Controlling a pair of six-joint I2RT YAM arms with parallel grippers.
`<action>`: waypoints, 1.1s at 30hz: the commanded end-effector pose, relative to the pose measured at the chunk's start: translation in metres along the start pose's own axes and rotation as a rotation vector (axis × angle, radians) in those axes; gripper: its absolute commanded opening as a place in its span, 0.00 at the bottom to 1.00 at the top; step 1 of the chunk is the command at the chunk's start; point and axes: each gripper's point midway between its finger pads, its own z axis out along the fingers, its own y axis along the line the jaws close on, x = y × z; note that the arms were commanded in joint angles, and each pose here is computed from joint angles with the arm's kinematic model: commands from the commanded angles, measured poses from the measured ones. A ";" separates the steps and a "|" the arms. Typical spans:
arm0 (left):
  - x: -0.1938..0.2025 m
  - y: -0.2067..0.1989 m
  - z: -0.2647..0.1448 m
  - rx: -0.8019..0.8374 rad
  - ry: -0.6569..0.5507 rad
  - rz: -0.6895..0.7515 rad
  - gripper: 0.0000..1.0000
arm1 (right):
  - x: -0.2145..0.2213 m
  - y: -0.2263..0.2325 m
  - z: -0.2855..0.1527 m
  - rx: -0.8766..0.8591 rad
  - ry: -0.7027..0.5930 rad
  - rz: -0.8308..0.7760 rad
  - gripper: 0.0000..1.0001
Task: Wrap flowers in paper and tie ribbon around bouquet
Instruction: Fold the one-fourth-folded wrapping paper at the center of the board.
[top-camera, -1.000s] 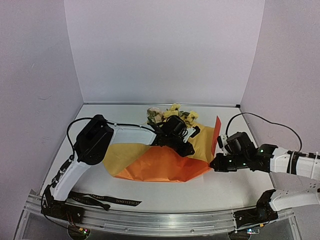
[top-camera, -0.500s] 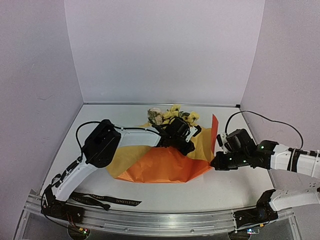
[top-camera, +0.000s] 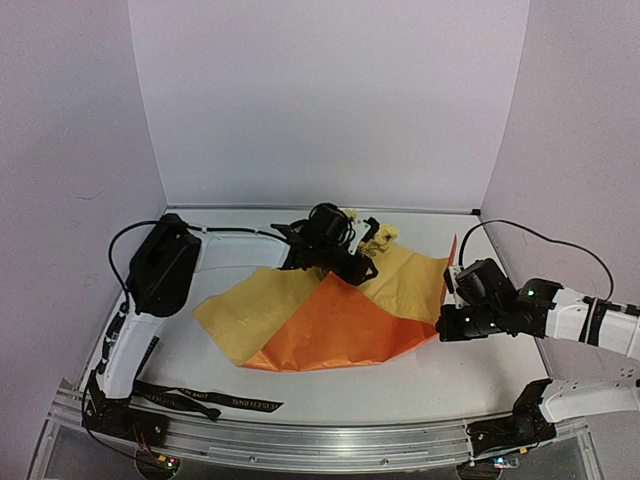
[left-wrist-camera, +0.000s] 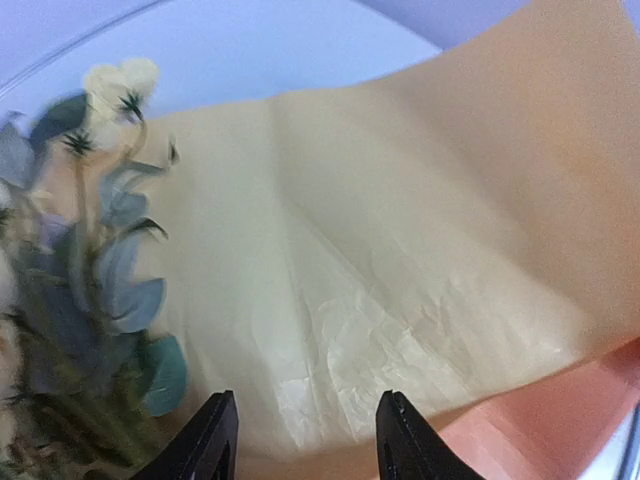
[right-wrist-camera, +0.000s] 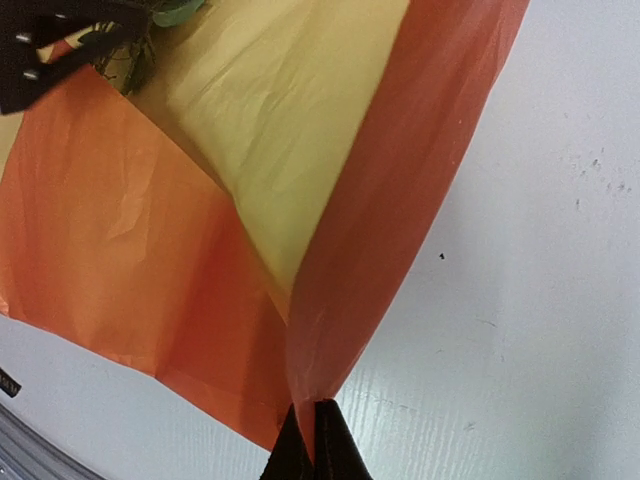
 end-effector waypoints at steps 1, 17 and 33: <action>-0.049 -0.021 -0.074 0.051 -0.142 -0.050 0.50 | 0.002 -0.021 -0.001 0.089 -0.012 -0.019 0.00; 0.152 -0.064 -0.180 0.166 0.287 -0.264 0.13 | 0.003 -0.036 0.003 0.145 -0.024 -0.013 0.00; 0.226 -0.067 -0.152 0.155 0.521 -0.270 0.00 | 0.003 -0.041 -0.001 0.156 -0.040 -0.008 0.00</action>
